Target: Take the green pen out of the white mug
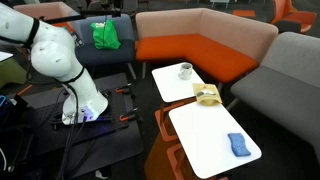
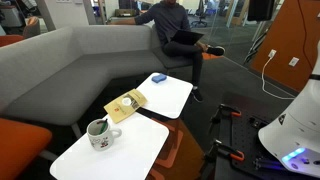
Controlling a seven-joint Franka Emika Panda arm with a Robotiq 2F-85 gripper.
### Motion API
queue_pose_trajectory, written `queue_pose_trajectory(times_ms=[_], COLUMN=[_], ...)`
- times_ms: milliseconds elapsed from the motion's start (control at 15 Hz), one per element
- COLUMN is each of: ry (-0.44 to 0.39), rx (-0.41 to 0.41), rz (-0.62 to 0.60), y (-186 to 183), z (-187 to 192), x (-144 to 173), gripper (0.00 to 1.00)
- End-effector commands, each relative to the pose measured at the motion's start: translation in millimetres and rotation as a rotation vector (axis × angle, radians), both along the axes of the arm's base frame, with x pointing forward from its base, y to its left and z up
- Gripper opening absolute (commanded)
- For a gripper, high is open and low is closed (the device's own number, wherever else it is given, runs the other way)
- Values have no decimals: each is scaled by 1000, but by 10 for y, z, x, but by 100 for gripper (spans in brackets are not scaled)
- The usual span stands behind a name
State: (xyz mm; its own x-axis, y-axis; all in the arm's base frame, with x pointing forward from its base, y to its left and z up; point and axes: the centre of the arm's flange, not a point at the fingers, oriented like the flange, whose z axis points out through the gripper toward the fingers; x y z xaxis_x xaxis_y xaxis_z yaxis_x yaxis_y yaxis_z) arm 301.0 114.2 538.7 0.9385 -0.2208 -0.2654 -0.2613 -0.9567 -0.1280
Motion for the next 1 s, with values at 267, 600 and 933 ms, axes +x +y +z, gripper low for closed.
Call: queue_pose_trajectory(times_ms=[267,600,933], ry=[-9,-114,-109], rx=[-26,-95,-151], rz=[-8,161,374], y=[-7,196,276], z=[1,-231,-923], x=[99,919,2049], gripper=[100,100,100])
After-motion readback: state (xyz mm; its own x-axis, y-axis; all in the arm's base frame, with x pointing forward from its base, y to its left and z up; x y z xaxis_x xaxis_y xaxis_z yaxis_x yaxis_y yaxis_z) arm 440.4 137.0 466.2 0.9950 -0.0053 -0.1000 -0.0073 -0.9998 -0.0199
